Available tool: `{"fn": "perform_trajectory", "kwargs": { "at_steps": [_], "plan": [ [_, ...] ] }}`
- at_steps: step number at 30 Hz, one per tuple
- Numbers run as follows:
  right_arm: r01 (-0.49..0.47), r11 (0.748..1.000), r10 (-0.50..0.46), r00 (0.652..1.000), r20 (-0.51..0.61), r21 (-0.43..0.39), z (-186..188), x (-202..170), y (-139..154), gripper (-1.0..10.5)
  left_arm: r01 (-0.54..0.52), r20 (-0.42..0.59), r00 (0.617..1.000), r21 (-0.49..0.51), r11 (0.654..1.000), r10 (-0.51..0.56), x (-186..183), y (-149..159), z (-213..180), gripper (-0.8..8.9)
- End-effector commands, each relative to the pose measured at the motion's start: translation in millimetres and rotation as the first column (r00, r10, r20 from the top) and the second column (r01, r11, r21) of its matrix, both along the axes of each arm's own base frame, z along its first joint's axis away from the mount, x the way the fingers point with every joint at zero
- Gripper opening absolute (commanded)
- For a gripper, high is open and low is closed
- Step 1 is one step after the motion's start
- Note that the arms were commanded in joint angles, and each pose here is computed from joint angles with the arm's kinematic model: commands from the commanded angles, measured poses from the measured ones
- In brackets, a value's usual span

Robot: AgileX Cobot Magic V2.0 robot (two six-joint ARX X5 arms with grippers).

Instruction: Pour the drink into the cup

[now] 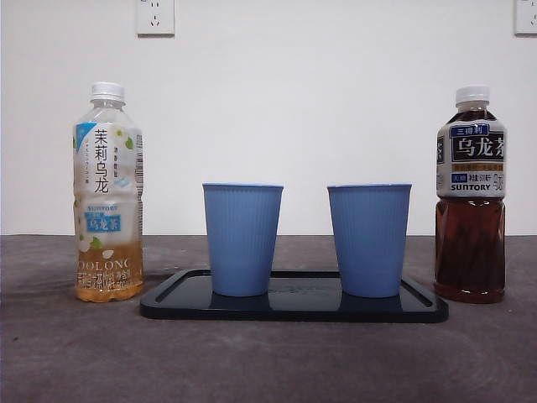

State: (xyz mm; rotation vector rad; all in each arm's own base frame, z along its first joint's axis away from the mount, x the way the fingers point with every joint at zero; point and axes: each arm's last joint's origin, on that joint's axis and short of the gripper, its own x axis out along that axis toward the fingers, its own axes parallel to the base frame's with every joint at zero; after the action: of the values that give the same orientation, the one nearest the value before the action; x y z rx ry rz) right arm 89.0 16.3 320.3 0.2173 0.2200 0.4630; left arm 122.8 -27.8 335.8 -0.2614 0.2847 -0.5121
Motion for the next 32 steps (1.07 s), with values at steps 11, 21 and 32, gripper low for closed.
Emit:
{"fn": "perform_trajectory", "kwargs": {
  "at_steps": [11, 21, 32],
  "plan": [
    [-0.199, 0.975, 0.191, 0.978, -0.084, -0.1, 3, 15, 5, 0.1, 0.308, 0.009, 0.951, 0.1, 0.946, -0.31, 5, -18, 3, 0.23],
    [-0.18, 0.979, 0.171, 0.981, -0.089, -0.098, 3, 15, 5, 3.7, 0.308, 0.002, 0.951, 0.106, 0.945, -0.31, 7, -18, 2, 4.04],
    [-0.157, 0.987, 0.153, 0.979, -0.136, -0.017, 3, 16, 5, 4.9, 0.306, -0.035, 0.952, 0.075, 0.949, -0.304, 7, -18, 0, 5.44]
  ]
}}
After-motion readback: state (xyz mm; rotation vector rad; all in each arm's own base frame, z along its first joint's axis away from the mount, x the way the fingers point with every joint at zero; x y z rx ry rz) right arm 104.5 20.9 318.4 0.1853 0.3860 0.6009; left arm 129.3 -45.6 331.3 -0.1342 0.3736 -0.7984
